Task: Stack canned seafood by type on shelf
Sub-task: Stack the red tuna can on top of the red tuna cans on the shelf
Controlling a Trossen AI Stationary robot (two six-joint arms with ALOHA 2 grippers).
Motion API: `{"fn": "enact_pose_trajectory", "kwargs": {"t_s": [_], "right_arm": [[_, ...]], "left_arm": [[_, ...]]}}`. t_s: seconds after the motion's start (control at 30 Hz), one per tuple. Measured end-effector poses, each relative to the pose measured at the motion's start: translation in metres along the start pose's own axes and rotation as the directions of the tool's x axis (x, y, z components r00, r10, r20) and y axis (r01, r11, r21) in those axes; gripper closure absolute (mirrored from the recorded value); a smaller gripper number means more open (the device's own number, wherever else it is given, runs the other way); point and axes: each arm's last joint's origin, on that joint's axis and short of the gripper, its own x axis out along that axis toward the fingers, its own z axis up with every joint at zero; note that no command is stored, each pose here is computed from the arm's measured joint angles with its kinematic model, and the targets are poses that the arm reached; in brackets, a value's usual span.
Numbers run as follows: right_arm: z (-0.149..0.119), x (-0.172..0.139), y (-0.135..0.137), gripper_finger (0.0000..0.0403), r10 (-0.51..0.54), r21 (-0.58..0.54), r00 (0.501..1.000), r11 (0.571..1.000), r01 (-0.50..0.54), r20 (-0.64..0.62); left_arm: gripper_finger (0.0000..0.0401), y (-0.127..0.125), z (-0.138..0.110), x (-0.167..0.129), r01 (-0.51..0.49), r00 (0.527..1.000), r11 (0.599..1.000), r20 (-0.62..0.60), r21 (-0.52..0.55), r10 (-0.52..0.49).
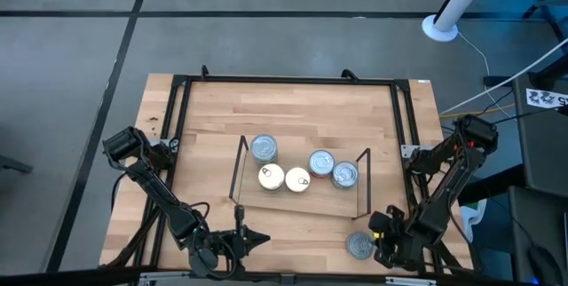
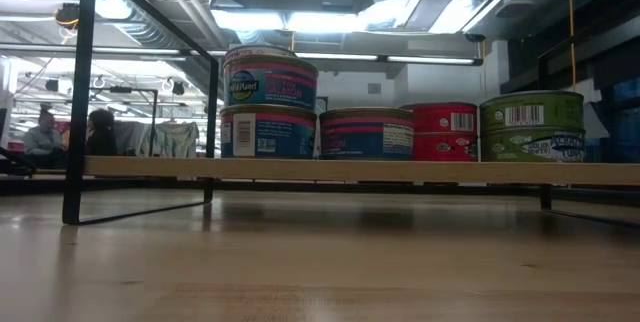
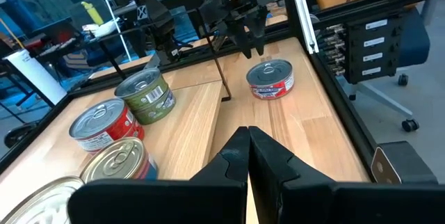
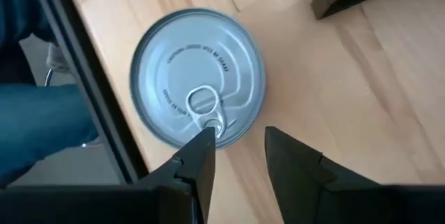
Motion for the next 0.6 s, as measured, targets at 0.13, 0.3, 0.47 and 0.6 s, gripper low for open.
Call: {"fn": "enact_pose_trajectory", "kwargs": {"t_s": [0.13, 0.3, 0.47, 0.6], "right_arm": [[-0.001, 0.004, 0.000, 0.0276, -0.017, 0.049, 1.000, 0.999, 0.017, 0.008], [-0.002, 0.012, -0.001, 0.0276, -0.049, 0.043, 0.999, 0.998, 0.049, 0.006], [-0.004, 0.017, -0.001, 0.0276, -0.067, 0.040, 0.998, 0.997, 0.067, 0.006], [-0.003, 0.017, -0.001, 0.0276, -0.066, 0.040, 0.998, 0.997, 0.066, 0.007]], "left_arm": [[0.0400, 0.000, 0.000, 0.000, 0.000, 1.000, 1.000, 0.000, 0.001, 0.000], [0.0400, 0.000, 0.000, 0.000, 0.000, 1.000, 1.000, 0.000, 0.001, 0.000], [0.0400, 0.000, 0.000, 0.000, 0.000, 1.000, 1.000, 0.000, 0.001, 0.000], [0.0400, 0.000, 0.000, 0.000, 0.000, 1.000, 1.000, 0.000, 0.001, 0.000]]}}
